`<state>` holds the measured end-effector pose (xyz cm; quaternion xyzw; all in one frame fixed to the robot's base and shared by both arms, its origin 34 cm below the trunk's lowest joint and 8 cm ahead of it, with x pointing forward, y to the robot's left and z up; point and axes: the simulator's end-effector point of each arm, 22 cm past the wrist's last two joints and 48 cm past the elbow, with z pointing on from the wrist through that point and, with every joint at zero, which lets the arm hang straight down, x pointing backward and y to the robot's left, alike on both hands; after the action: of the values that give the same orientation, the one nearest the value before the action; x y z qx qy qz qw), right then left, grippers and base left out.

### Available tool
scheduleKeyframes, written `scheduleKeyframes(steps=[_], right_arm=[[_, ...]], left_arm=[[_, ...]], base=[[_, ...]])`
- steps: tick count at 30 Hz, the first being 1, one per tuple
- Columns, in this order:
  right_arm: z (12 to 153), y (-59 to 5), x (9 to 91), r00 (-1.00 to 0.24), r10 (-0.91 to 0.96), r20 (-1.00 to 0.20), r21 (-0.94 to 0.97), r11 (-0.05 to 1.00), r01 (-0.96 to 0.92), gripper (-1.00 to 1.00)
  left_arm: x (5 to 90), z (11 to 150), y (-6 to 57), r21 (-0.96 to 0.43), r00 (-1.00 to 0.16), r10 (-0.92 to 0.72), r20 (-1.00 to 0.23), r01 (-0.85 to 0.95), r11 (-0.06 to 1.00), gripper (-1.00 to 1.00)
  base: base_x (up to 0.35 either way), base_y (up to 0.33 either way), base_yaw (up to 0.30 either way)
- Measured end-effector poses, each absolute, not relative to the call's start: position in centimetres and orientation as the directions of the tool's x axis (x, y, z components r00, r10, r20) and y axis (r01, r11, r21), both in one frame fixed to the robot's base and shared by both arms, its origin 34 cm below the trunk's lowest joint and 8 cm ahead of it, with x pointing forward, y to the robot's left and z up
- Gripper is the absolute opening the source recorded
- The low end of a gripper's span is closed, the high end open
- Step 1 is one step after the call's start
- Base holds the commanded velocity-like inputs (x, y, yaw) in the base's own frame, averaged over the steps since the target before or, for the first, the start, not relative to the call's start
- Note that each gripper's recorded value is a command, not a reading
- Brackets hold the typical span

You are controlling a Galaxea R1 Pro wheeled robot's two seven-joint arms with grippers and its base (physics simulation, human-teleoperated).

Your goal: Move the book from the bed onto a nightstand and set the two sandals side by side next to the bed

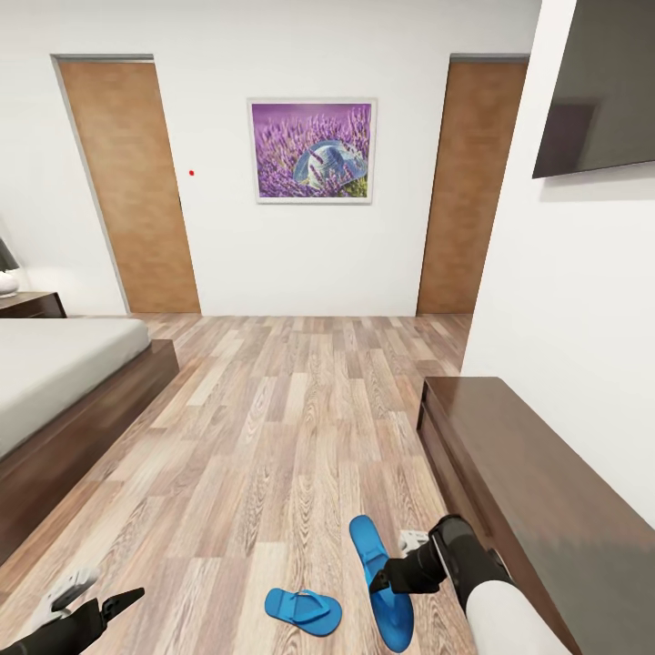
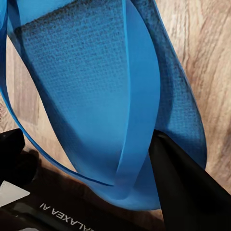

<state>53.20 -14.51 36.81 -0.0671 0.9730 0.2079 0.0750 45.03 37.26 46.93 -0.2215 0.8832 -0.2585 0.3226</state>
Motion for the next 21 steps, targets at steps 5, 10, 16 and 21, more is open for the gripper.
scheduleKeyframes(steps=[5, 10, 16, 21], right_arm=[[36.9, -14.6, 53.3, -0.98, -0.094, -0.175, 0.397, 0.904, -0.157, -1.0], [37.0, -14.7, 53.6, -0.977, -0.092, -0.191, 0.394, 0.905, -0.162, -1.0], [37.1, -14.6, 54.1, -0.971, -0.1, -0.219, 0.39, 0.903, -0.181, -1.0], [37.4, -13.9, 54.5, -0.967, -0.086, -0.239, 0.413, 0.892, -0.181, -1.0]], left_arm=[[45.0, 46.9, 37.4, -0.594, -0.693, -0.556, -0.458, -0.226, 0.772, 1.0], [45.1, 46.6, 37.7, -0.589, -0.689, -0.555, -0.466, -0.226, 0.776, 1.0], [44.4, 45.2, 37.7, -0.596, -0.697, -0.568, -0.437, -0.249, 0.764, 1.0], [44.5, 44.0, 37.3, -0.588, -0.706, -0.559, -0.435, -0.248, 0.77, 1.0]], base=[[0.0, 0.0, 0.0], [0.0, 0.0, 0.0], [0.0, 0.0, 0.0], [0.0, 0.0, 0.0]])
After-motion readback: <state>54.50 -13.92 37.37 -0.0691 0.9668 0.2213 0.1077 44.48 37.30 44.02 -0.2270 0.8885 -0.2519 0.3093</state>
